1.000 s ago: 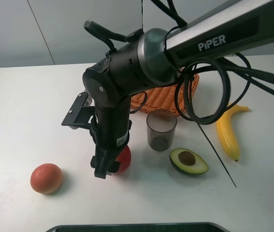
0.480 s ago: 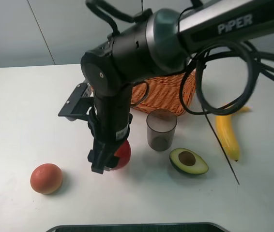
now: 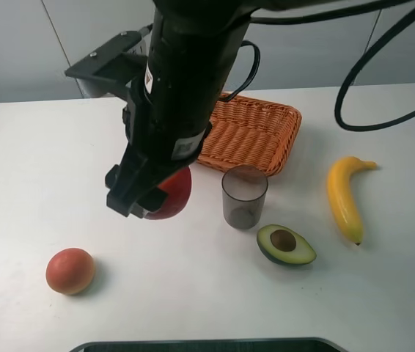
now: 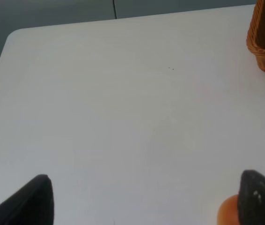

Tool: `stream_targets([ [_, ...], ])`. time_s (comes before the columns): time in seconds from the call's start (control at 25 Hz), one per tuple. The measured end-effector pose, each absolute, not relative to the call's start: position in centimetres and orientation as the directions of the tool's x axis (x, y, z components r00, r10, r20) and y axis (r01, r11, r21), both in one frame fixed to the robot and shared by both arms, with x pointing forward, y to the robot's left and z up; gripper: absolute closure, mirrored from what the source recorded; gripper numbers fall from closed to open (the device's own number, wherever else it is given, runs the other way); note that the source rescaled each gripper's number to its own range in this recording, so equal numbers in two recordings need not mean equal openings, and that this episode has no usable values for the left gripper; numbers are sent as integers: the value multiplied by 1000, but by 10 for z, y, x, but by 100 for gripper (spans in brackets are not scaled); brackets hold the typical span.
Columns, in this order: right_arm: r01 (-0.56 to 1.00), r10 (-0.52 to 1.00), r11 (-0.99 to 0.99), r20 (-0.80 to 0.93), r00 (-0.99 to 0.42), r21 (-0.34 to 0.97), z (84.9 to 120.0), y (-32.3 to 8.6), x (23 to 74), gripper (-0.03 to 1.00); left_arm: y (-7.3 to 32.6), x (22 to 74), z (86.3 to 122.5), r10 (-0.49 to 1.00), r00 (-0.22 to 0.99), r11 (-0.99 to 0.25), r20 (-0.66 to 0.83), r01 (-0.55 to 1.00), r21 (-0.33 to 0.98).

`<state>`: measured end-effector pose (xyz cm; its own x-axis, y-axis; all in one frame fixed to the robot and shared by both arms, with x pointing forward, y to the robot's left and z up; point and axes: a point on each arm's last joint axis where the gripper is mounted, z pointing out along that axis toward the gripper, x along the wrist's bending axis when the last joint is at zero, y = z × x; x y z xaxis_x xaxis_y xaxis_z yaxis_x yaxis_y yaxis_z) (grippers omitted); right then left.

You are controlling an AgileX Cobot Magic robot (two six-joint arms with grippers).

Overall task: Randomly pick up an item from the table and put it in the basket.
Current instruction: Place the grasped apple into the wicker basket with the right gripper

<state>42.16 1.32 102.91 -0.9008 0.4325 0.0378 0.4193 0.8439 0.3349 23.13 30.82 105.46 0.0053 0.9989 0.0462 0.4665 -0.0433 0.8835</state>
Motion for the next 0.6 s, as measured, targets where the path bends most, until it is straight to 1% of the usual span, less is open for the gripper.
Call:
stream_targets([
  [0.16, 469, 487, 798, 53, -872, 379, 1053, 0, 422, 92, 308, 231, 1055, 999, 5, -43, 46, 466, 883],
  [0.28, 516, 536, 767, 62, -842, 381, 1064, -13, 428, 92, 308, 231, 1055, 999, 5, -43, 46, 466, 883],
  [0.52, 600, 627, 692, 78, -775, 401, 1079, -37, 444, 92, 308, 231, 1055, 999, 5, -43, 46, 466, 883],
  [0.6, 634, 662, 663, 84, -745, 398, 1079, -45, 450, 92, 308, 231, 1055, 999, 5, -43, 46, 466, 883],
])
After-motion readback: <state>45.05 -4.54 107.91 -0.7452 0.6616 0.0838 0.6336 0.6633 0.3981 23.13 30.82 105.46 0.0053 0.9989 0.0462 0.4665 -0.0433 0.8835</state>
